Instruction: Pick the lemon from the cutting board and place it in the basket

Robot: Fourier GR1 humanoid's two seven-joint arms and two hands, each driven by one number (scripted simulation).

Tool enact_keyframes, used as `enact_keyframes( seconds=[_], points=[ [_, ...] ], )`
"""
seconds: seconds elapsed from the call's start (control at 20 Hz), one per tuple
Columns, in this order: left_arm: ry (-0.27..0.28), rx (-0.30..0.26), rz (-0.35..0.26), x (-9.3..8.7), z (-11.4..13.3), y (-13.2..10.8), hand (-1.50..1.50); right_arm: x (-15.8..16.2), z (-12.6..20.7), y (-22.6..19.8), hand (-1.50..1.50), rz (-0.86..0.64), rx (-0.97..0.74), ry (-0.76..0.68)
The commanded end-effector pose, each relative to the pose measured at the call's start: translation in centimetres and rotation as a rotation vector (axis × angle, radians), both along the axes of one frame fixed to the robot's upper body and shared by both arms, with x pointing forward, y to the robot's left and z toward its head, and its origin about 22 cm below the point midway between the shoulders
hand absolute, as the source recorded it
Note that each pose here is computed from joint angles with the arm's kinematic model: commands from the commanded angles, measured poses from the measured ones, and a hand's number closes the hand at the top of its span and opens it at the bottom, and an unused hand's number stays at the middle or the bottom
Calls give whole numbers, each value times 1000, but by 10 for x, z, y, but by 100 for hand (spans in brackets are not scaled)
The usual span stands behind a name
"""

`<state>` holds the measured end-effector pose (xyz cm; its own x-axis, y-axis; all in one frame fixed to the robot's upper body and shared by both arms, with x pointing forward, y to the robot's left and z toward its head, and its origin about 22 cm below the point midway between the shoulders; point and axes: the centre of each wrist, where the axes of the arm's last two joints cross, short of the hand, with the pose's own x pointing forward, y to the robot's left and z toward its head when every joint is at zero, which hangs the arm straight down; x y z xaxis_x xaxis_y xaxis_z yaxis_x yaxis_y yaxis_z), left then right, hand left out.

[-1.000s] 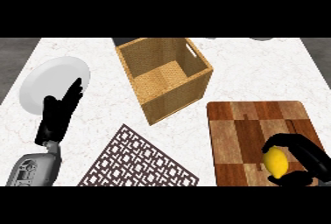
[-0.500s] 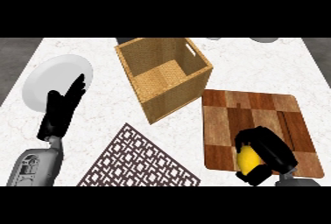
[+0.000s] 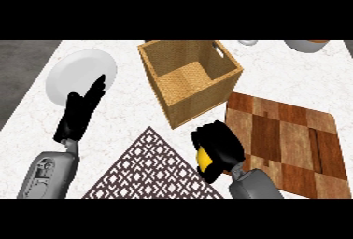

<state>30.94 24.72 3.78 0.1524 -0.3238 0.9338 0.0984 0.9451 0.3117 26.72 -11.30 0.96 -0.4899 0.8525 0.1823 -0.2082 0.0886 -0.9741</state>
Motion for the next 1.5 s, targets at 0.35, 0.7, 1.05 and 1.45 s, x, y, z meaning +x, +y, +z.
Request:
enact_keyframes(
  seconds=[0.35,0.7,1.05,1.45],
  points=[
    [0,-4,-21,8,3,-8,0,-27,74,73,150,-133,444,-9],
    [20,5,-22,9,-3,-11,0,-35,152,112,150,-193,613,-113],
    [42,4,-4,12,-7,-1,0,-27,235,150,150,-285,685,-149],
    [20,21,25,6,-14,-4,0,9,301,191,150,-448,481,-263]
  ],
)
